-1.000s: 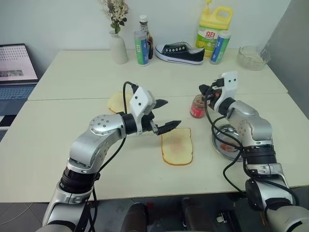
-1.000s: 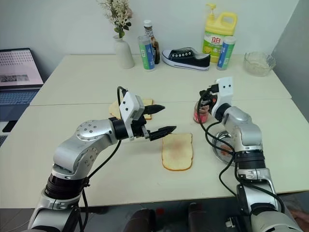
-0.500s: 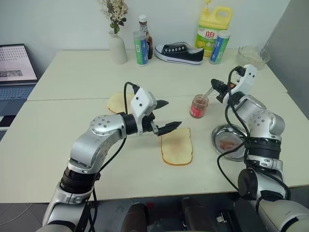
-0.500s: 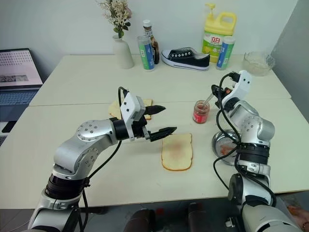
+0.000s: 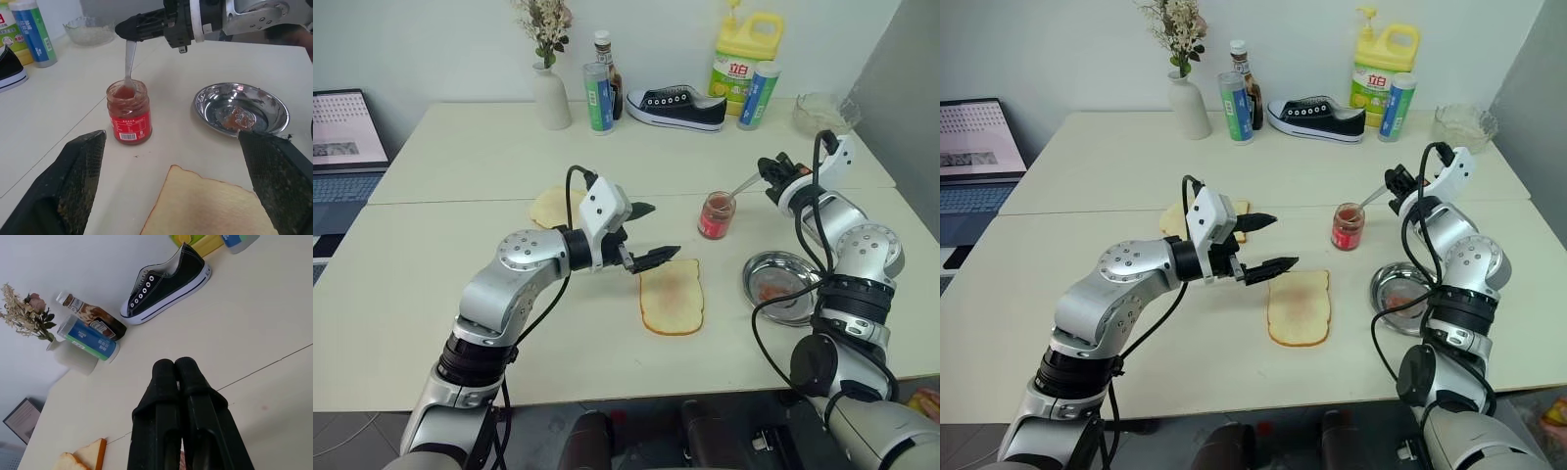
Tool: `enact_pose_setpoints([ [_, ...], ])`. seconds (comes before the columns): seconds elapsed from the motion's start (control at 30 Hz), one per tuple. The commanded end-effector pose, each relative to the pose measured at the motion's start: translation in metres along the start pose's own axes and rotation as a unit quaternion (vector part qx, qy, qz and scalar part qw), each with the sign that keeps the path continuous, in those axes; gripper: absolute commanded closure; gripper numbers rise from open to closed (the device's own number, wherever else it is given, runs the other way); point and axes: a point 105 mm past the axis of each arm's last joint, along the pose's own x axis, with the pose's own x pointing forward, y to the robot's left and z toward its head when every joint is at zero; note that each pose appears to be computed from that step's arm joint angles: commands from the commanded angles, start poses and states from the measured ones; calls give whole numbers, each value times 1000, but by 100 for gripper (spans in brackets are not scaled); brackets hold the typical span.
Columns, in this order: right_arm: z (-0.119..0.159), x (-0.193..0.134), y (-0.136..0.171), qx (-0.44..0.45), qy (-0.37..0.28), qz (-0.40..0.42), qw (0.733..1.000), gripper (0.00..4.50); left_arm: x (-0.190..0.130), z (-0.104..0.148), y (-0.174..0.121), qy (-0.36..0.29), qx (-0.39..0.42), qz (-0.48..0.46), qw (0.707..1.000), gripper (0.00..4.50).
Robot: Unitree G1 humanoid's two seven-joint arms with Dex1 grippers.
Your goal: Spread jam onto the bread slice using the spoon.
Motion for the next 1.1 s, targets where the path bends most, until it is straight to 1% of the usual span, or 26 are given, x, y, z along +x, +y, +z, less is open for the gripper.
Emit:
enact_pose_setpoints([
  [0.03,25,-9,11,-19,-45,22,999,447,-1,11,2,-10,26,0,1000,0],
  [0.43,36,-14,19,-63,-69,35,995,447,0,14,2,-10,32,-10,999,0],
  [0.57,37,-15,21,-62,-72,38,995,447,-1,14,2,-9,32,-11,999,0],
  [0.67,39,-15,20,-44,-76,36,995,447,-2,14,3,-9,32,-10,999,0],
  [0.9,45,-27,14,65,-94,45,992,447,-13,15,16,7,46,-3,999,0],
  [0.97,45,-31,18,90,-94,60,990,447,-16,17,20,8,50,-5,999,0],
  [1.1,37,-44,41,128,-72,124,981,447,-28,26,11,2,32,-57,998,0],
])
